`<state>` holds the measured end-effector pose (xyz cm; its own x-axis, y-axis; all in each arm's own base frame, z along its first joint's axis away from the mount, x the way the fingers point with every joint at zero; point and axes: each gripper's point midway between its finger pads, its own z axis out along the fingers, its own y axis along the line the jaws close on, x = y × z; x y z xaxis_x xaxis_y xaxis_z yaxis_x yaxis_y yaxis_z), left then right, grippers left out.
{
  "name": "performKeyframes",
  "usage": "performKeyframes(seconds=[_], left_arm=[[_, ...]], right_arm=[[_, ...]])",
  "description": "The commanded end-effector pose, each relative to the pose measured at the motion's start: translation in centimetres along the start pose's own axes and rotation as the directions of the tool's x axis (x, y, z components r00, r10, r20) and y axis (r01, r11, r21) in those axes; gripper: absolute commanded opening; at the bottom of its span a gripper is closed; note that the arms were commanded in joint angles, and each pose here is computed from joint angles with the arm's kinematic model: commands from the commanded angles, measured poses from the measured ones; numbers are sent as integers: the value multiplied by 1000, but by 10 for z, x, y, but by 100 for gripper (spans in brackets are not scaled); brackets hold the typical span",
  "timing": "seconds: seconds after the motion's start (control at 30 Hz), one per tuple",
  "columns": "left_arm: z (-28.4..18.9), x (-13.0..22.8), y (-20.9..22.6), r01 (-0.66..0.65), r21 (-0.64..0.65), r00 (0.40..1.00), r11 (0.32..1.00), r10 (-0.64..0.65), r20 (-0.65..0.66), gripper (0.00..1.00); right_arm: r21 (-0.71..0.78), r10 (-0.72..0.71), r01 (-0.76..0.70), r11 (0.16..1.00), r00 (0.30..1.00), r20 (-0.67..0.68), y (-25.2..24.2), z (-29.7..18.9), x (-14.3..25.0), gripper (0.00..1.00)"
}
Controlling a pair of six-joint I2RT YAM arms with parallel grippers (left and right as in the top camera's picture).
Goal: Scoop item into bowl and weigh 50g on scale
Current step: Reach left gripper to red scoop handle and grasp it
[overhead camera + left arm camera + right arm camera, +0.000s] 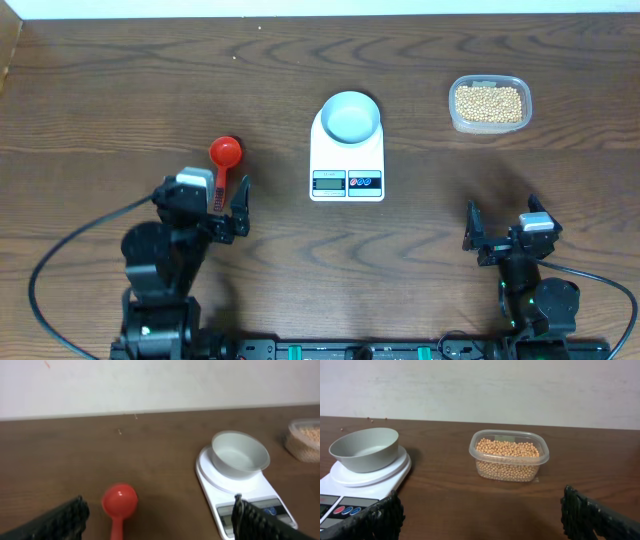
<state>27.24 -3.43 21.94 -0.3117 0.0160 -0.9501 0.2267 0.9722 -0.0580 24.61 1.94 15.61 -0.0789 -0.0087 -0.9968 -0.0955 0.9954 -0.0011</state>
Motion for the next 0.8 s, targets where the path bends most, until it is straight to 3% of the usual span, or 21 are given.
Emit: performKeyframes(seconds=[0.0, 0.23, 0.5, 0.6, 0.77], left_arm=[[1, -18, -7, 32, 47, 999, 998, -30, -39, 93], [10, -19, -4, 131, 33, 950, 991, -117, -288, 93], [44, -22, 8, 231, -20, 779, 973, -198, -595, 93], [64, -19, 19, 255, -47, 721, 966, -223, -656, 93], [98, 3, 50, 216, -135, 685, 967, -249, -685, 93]], right_arm=[[-7, -8, 7, 1000, 1000, -6, 2, 0, 2, 99], [-7, -8, 7, 1000, 1000, -6, 2, 0, 2, 99], [-7, -8, 7, 1000, 1000, -6, 2, 0, 2, 99], [-7, -8, 7, 1000, 1000, -6, 2, 0, 2, 99], [-7, -8, 7, 1000, 1000, -6, 2, 0, 2, 99]])
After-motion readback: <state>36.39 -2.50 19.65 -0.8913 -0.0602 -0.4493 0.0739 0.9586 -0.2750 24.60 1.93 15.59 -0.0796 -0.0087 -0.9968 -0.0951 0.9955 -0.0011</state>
